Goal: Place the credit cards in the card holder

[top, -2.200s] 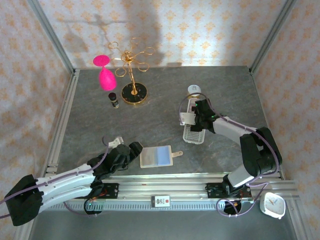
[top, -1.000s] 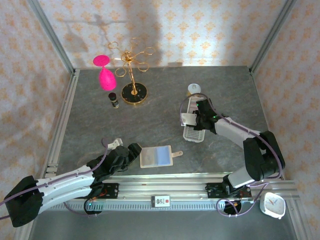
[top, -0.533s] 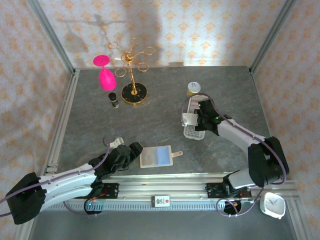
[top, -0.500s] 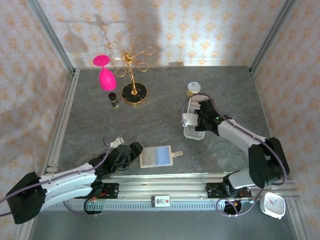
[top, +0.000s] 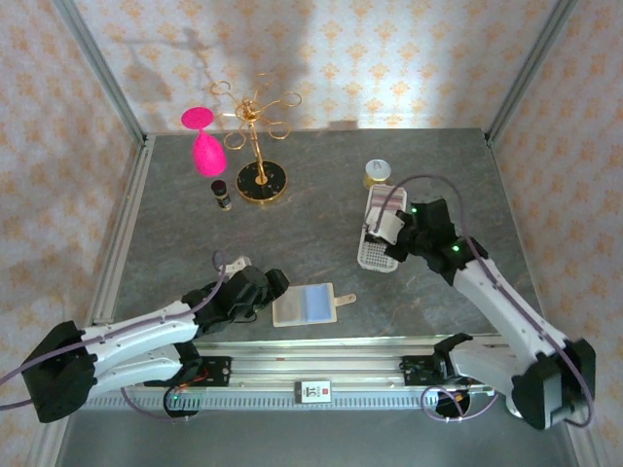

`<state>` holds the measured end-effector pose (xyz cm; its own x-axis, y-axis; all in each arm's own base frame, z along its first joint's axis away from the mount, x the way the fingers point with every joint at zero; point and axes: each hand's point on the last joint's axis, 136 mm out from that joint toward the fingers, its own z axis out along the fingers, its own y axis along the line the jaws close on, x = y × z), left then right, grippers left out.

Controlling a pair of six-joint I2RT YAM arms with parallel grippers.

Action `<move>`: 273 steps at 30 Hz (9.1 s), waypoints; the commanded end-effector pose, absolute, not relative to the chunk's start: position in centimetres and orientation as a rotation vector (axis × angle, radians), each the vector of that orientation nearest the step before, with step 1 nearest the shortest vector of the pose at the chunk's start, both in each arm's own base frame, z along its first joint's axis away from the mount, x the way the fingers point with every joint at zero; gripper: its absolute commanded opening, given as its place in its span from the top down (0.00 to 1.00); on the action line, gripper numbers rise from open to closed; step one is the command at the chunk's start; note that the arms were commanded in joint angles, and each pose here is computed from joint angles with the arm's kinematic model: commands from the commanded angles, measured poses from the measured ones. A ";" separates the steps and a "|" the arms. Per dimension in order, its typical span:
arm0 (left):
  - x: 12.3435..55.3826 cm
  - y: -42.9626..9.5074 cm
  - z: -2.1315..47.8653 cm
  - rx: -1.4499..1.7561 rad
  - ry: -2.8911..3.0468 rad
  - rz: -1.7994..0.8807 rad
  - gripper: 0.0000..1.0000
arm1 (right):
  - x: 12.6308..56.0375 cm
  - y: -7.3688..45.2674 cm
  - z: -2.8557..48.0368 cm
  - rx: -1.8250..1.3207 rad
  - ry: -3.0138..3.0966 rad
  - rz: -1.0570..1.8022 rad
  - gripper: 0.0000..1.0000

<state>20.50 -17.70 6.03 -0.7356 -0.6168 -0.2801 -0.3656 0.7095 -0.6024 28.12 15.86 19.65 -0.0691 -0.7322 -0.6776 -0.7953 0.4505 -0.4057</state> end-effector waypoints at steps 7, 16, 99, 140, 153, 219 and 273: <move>18.2 -16.5 4.8 -0.594 2.675 -0.415 0.17 | 27.1 17.0 28.4 -0.333 1.980 0.753 1.00; 17.8 -19.4 5.3 -0.438 2.753 -0.475 0.26 | 23.2 20.3 21.3 0.048 2.183 1.295 1.00; 14.9 -18.9 -0.6 -0.262 2.886 -0.445 0.79 | 19.0 29.4 4.3 0.209 2.491 1.255 1.00; 14.8 -18.8 -0.7 -0.272 2.891 -0.446 0.78 | 17.3 30.2 4.0 0.258 2.485 1.442 1.00; 14.8 -18.9 -0.5 -0.340 2.846 -0.531 0.73 | 16.5 31.6 3.2 0.210 2.550 1.476 1.00; 15.1 -18.8 -0.4 -0.391 2.804 -0.577 0.69 | 19.2 31.1 2.1 -0.075 2.695 1.219 1.00; 15.0 -18.5 -0.6 -0.440 2.769 -0.654 0.75 | 21.0 29.5 6.3 0.236 2.386 1.380 1.00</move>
